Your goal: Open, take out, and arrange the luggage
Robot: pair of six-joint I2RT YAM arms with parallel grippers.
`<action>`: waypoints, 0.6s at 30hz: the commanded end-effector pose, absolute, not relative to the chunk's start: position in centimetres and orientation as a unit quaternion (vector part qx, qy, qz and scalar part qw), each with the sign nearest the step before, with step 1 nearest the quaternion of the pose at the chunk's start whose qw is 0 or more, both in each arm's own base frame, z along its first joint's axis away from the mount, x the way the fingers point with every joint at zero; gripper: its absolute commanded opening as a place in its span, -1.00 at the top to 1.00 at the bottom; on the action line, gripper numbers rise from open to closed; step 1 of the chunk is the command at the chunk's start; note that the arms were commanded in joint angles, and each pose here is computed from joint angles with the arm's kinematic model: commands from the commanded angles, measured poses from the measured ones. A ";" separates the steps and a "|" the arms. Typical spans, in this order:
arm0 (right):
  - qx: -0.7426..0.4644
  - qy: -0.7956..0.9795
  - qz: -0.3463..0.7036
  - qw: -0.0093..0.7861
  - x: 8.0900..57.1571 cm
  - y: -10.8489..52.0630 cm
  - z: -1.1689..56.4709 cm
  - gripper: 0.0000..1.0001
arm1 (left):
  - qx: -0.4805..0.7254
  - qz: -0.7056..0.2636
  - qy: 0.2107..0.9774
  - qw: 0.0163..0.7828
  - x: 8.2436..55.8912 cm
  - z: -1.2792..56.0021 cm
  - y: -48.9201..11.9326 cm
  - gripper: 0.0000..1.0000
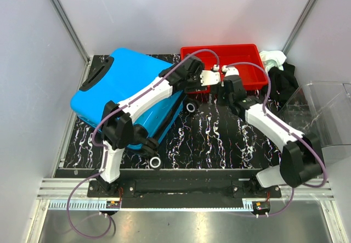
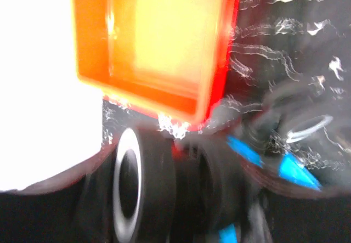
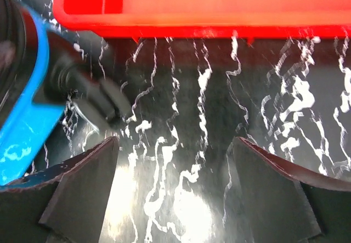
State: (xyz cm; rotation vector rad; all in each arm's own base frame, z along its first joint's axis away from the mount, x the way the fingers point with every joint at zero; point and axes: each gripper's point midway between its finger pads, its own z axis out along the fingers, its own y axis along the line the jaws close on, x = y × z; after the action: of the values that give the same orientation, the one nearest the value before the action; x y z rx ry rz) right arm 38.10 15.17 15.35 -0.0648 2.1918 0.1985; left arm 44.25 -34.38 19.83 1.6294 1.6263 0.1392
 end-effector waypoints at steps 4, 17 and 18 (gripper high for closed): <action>-0.021 0.860 0.131 0.492 37.8 14.8 20.1 -0.81 | 0.506 0.031 0.675 0.536 47.8 25.5 -30.4 1.00; -0.043 0.869 0.155 0.467 38.9 16.3 17.9 -0.77 | 0.499 -0.032 0.703 0.506 46.1 26.0 -30.9 1.00; -0.046 0.864 0.157 0.476 38.5 16.3 18.7 -0.77 | 0.493 -0.026 0.706 0.507 46.6 26.0 -30.8 1.00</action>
State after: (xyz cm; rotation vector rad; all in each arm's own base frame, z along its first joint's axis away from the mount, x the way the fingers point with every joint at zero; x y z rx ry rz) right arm 38.03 15.58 14.97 -0.1006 2.2411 0.3124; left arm 45.35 -30.59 21.99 1.4840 1.5970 0.0560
